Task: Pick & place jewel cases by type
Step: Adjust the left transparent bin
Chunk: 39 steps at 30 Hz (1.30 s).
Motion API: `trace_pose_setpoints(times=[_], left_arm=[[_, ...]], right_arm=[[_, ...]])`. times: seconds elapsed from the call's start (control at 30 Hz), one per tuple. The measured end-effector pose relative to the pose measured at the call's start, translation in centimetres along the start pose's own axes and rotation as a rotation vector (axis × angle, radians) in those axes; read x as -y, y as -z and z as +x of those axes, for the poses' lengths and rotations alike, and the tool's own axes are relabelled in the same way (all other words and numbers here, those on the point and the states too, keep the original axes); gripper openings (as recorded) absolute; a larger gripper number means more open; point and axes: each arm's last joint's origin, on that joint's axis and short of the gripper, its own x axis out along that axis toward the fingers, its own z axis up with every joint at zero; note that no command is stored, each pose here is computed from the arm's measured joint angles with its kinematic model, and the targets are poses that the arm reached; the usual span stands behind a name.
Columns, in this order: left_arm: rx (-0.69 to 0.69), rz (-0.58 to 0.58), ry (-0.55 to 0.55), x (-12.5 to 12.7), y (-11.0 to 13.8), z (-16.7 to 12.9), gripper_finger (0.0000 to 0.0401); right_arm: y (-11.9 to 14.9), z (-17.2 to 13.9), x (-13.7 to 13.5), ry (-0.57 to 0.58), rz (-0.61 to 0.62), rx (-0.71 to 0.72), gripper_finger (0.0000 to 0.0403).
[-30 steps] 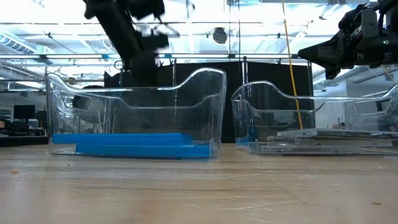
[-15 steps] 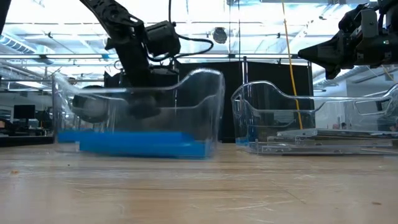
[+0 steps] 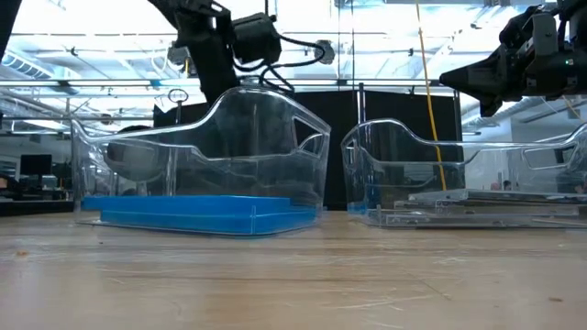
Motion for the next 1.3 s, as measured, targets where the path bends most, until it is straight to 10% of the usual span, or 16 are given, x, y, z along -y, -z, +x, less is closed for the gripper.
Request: trace_pose_setpoints(times=[0.4,0.57,0.87,1.1,1.3], left_arm=[[0.12,-0.573,0.469,1.7,-3.6,-3.1,0.0241],[0.107,-0.593,0.475,3.2,-4.0,-2.1,0.0206],[-0.051,-0.638,0.59,5.0,-3.5,0.2,0.0019],[-0.261,-0.603,0.792,6.4,-2.1,-2.0,0.0022],[-0.562,-0.522,0.717,7.8,0.8,-3.8,0.0005]], right_arm=[[0.0,0.0,0.0,0.0,0.0,0.0,0.0004],[0.0,0.0,0.0,0.0,0.0,0.001,0.0004],[0.1,0.1,0.0,0.001,-0.002,-0.009,0.0004],[0.1,0.1,0.0,0.001,-0.003,-0.01,0.0004],[0.1,0.1,0.0,0.001,-0.003,-0.011,0.0004]])
